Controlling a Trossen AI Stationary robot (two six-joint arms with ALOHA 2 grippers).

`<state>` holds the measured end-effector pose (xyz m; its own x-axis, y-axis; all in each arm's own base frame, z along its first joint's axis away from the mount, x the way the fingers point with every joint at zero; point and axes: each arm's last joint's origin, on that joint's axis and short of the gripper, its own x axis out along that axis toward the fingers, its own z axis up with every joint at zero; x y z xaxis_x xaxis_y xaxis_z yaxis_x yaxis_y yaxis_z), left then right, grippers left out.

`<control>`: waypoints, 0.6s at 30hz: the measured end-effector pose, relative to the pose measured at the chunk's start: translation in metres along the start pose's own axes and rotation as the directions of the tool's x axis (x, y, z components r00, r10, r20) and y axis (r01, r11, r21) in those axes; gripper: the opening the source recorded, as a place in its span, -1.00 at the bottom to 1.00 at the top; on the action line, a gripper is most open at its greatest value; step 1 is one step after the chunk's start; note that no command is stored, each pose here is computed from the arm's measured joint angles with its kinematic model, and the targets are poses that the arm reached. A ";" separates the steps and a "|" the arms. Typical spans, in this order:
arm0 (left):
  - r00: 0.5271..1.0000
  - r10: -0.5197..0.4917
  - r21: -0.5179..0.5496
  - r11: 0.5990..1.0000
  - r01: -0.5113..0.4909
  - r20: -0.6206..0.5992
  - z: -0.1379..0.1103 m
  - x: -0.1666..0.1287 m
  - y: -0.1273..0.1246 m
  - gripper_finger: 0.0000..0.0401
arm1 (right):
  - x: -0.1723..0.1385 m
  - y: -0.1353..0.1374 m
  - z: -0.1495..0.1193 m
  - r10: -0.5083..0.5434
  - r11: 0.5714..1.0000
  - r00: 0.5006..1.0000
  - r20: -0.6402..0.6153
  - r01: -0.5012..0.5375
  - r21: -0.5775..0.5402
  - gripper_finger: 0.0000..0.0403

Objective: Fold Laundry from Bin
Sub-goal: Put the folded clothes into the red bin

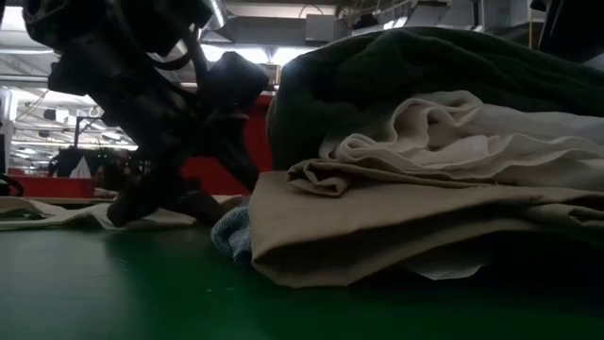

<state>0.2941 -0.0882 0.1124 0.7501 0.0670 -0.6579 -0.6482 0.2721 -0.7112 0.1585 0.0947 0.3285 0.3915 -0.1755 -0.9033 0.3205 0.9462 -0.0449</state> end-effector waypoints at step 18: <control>0.989 0.029 0.161 0.987 -0.005 -0.148 -0.002 0.000 0.003 -0.95 | 0.000 -0.002 -0.003 0.007 0.999 0.998 -0.059 -0.005 0.032 -0.30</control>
<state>0.2919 -0.0888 0.1096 0.7035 -0.0678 -0.7075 -0.6221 0.4227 -0.6591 0.1552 0.0941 0.3273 0.3422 -0.1521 -0.9272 0.3462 0.9378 -0.0261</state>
